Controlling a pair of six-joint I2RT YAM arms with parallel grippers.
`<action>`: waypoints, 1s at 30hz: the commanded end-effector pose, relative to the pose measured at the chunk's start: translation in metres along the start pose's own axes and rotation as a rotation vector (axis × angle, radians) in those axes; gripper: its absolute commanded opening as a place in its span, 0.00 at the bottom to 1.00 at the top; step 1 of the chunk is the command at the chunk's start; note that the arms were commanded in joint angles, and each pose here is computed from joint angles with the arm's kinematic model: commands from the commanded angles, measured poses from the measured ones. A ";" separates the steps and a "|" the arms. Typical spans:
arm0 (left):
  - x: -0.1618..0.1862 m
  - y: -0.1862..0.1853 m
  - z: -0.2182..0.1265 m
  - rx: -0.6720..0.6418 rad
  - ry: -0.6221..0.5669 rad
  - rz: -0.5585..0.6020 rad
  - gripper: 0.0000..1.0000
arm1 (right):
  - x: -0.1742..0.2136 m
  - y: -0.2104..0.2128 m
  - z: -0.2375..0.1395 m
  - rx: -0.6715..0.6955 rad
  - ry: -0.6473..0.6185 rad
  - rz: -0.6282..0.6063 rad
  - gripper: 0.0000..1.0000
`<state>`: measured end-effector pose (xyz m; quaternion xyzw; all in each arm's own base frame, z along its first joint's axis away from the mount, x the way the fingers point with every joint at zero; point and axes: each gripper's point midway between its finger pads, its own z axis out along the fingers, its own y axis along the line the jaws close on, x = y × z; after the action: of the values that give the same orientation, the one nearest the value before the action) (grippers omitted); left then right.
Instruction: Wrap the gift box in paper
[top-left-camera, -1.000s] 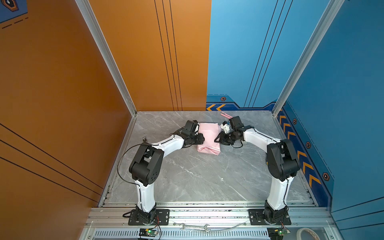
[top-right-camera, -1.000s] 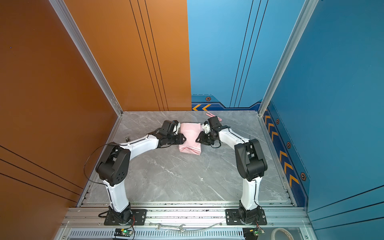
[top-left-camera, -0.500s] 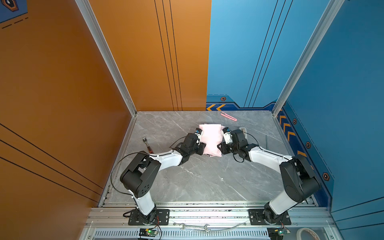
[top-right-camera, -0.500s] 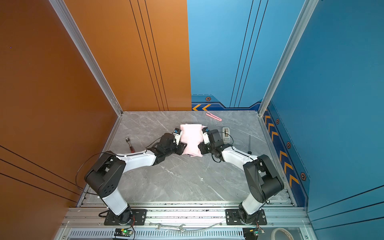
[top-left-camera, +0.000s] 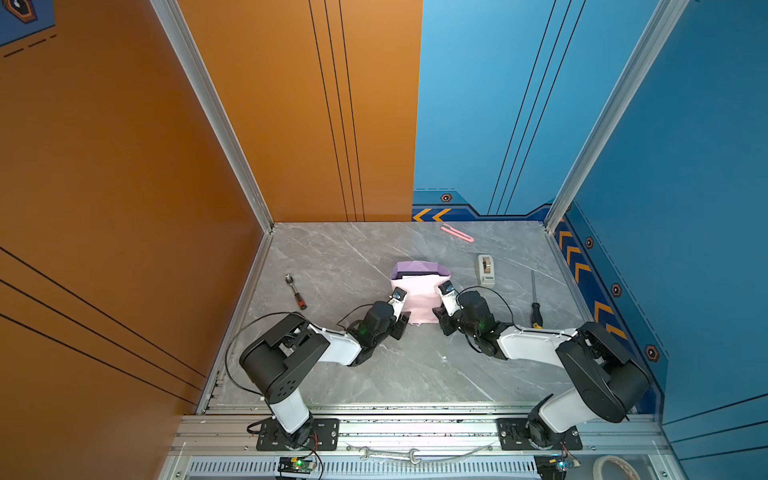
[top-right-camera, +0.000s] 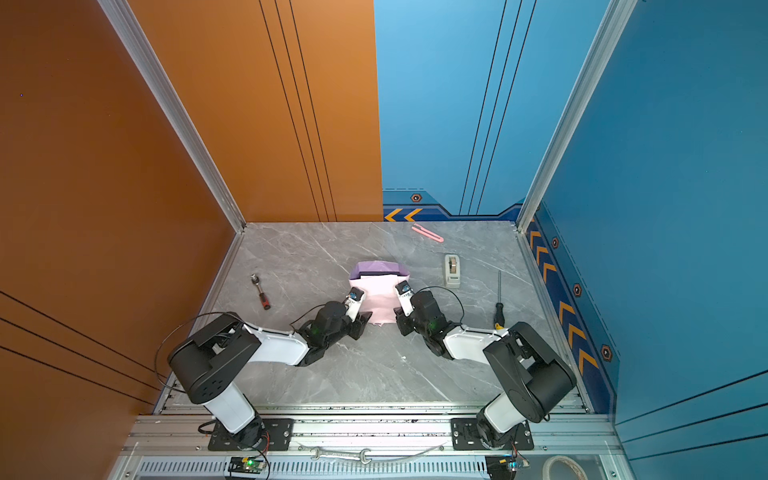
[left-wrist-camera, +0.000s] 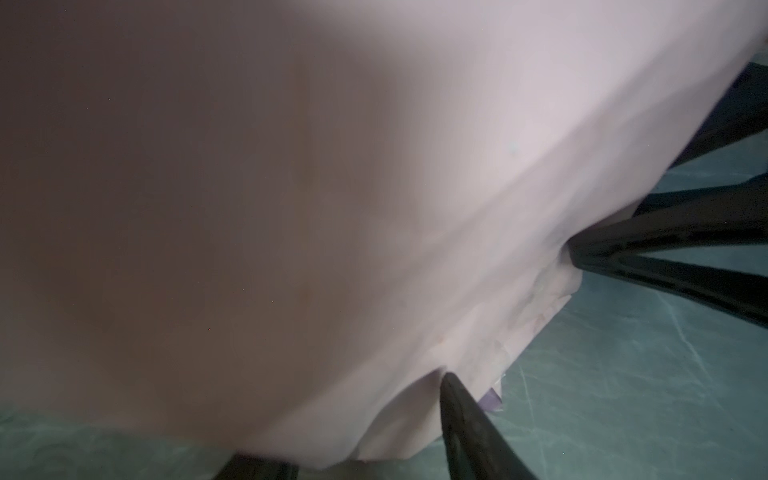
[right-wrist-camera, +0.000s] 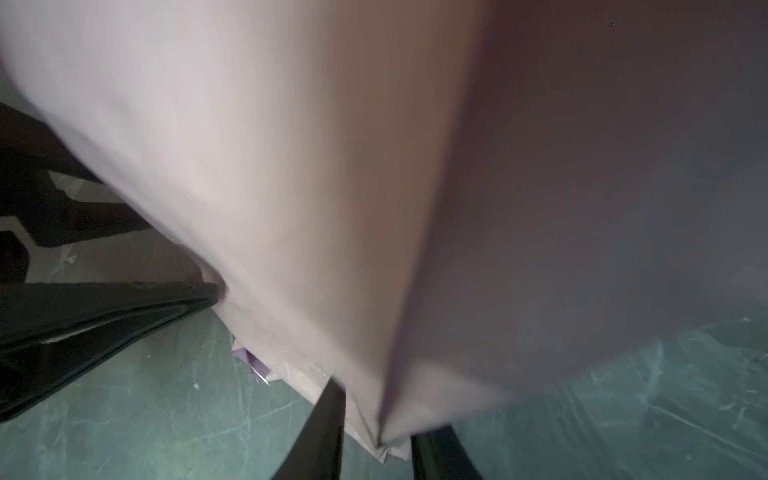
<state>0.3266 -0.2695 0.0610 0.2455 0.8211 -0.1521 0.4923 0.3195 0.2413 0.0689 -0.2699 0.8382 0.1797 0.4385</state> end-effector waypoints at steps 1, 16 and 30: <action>-0.019 -0.006 -0.010 0.003 -0.095 0.004 0.59 | -0.012 0.010 -0.007 -0.016 -0.078 -0.059 0.36; -0.042 0.012 -0.043 0.002 -0.150 -0.080 0.85 | -0.051 -0.001 -0.042 -0.083 -0.128 0.071 0.69; -0.044 0.012 -0.007 0.125 -0.091 -0.123 0.67 | -0.047 0.001 0.001 -0.143 -0.054 0.082 0.51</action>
<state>0.3490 -0.2566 0.1096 0.1951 0.7994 -0.2251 0.5217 0.3418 0.2521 0.1146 -0.2548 0.8187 0.2544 0.4473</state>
